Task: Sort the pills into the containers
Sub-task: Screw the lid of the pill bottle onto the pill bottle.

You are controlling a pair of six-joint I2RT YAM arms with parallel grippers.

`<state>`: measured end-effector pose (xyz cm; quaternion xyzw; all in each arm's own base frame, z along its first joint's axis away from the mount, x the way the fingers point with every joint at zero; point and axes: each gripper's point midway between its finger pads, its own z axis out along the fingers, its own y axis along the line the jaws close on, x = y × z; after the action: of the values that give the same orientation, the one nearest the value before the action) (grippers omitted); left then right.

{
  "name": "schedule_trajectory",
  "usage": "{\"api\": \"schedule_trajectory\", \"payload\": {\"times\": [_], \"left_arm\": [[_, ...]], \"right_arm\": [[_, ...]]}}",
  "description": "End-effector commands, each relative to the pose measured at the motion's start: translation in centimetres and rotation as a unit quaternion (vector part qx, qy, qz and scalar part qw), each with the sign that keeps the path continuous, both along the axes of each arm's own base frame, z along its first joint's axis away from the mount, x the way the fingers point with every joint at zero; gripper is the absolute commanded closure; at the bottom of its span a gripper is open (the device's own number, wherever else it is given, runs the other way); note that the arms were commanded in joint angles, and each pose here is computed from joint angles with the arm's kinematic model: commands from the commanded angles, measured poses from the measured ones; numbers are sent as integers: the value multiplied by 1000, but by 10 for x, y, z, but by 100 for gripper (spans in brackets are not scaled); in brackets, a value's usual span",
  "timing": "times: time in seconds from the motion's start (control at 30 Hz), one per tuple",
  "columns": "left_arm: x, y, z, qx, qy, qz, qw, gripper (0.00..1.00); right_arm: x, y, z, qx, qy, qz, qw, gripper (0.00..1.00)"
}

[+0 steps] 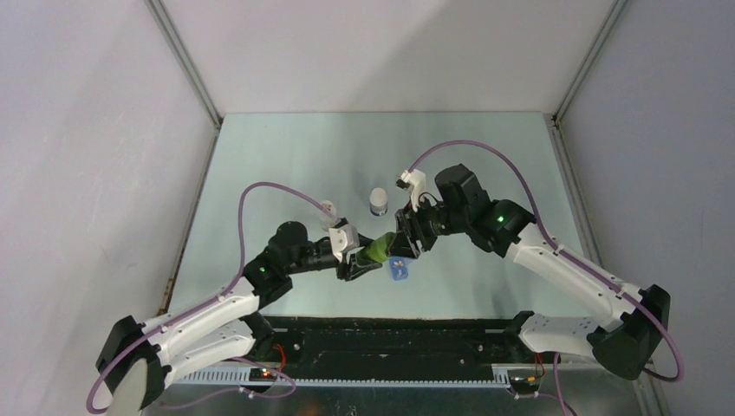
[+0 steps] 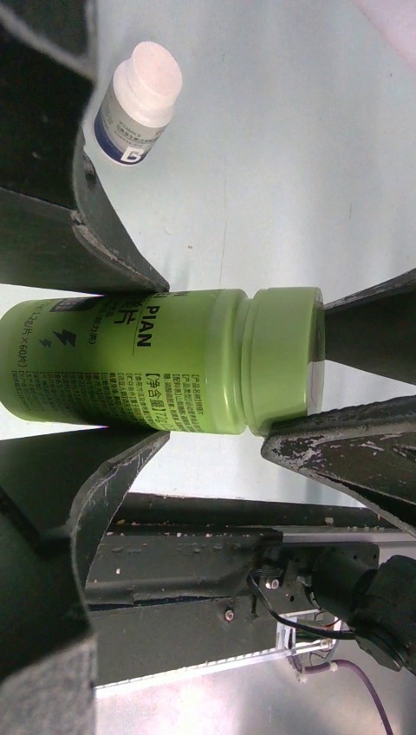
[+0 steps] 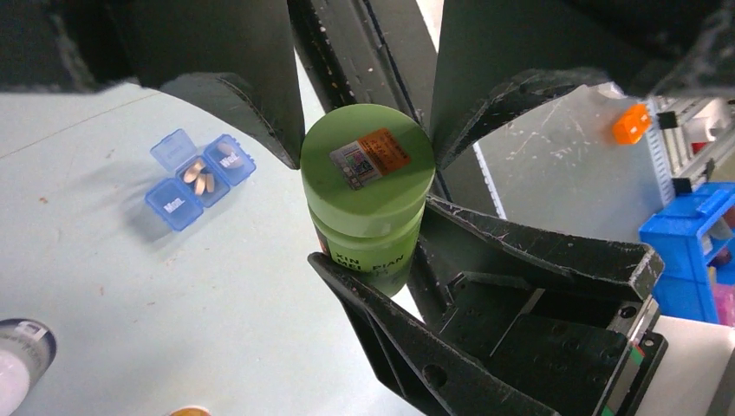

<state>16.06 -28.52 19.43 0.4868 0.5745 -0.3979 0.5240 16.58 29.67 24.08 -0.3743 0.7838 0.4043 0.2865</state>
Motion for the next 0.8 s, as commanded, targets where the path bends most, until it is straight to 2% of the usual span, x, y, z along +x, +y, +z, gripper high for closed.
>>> {"api": "schedule_trajectory", "payload": {"times": [0.0,0.2,0.43,0.6,0.77], "left_arm": [[-4,-14,72,-87,-88,-37,992,100],[-10,-15,70,-82,-83,-56,992,100],[-10,-16,67,-77,-84,-61,992,100],[-5,-17,64,-71,-82,-50,993,100],[6,-13,64,-63,-88,-18,994,100]], "right_arm": [[-17,18,37,72,-71,66,993,72],[-26,16,48,96,-117,103,983,73],[-39,13,42,93,-122,151,977,76],[-26,9,35,66,-133,115,982,76],[-10,2,20,2,-121,50,991,74]]}}
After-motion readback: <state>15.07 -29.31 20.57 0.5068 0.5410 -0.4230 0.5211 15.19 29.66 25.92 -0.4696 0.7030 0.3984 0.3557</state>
